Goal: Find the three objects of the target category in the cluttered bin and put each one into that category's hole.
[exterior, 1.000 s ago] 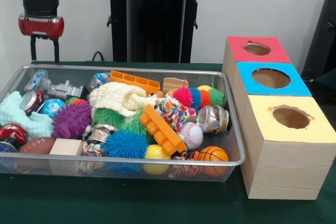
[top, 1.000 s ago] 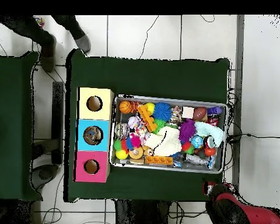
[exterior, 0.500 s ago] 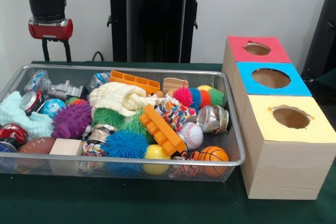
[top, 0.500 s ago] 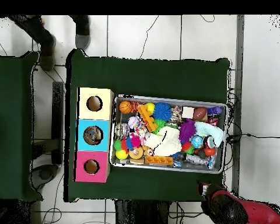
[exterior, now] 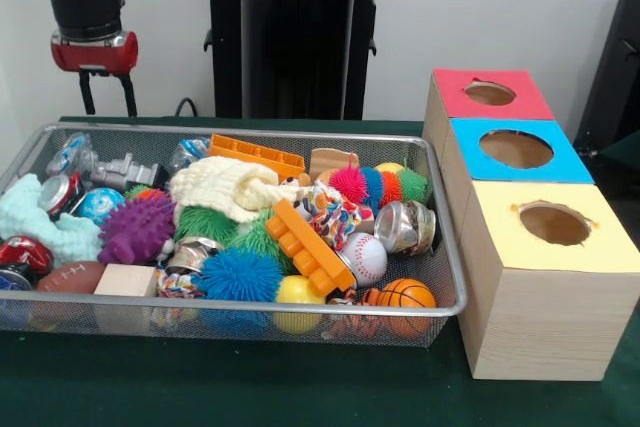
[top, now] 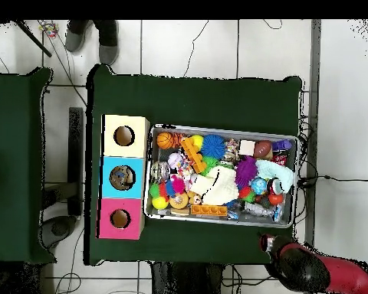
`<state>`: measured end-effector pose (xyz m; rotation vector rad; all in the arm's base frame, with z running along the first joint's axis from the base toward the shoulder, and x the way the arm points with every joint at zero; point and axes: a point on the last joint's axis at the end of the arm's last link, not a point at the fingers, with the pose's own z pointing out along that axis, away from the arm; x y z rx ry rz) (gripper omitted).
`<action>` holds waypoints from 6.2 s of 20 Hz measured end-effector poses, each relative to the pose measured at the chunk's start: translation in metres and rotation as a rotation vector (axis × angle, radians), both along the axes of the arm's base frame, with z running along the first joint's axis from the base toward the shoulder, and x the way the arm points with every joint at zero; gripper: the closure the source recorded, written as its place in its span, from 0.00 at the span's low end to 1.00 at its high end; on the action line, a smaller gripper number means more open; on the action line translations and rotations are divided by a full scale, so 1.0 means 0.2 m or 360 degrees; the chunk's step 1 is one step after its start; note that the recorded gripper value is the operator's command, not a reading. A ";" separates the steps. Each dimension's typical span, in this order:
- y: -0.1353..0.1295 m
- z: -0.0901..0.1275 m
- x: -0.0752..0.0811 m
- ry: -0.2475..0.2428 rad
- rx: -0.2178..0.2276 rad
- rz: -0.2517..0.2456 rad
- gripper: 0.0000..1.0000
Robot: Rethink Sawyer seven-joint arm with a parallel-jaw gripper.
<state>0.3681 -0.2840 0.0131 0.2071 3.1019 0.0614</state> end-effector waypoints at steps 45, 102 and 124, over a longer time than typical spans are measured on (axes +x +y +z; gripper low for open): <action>-0.15 0.00 0.13 0.0059 0.0054 -0.0078 0.00; 0.00 -0.02 0.24 0.0270 0.0140 0.0017 0.00; 0.14 0.29 0.53 0.0179 0.0001 0.0073 0.00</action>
